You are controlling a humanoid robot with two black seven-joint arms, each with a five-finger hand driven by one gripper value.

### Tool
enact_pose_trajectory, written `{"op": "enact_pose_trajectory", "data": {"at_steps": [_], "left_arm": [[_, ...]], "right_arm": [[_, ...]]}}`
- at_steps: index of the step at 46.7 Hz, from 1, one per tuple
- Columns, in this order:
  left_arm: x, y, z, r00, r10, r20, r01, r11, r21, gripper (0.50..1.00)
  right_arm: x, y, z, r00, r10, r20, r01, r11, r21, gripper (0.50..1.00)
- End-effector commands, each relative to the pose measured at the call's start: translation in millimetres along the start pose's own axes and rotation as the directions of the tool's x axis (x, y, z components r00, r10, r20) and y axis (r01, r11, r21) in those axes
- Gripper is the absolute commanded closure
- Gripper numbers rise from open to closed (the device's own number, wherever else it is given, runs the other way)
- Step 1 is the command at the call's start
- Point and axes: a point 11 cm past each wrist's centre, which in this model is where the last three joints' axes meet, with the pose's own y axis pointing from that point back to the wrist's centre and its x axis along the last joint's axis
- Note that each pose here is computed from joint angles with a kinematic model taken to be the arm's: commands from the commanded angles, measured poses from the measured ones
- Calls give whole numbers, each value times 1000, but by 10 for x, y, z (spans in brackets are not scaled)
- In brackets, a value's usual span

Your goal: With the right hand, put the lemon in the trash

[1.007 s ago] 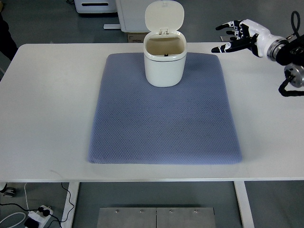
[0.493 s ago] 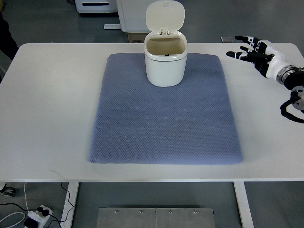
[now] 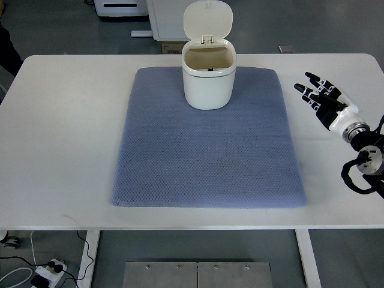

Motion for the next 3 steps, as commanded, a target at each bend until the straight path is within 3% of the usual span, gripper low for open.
{"op": "enact_pose_trajectory", "data": {"at_steps": [1,3], "left_arm": [[1,0,-2,1000,0,-1,0,1000,0,500],[1,0,-2,1000,0,-1,0,1000,0,500]], "right_arm": [[-12,26,80,999,-1,41,0,1000,25,500],[-25,41,118,998,-2,55,0,999,34,500]]}}
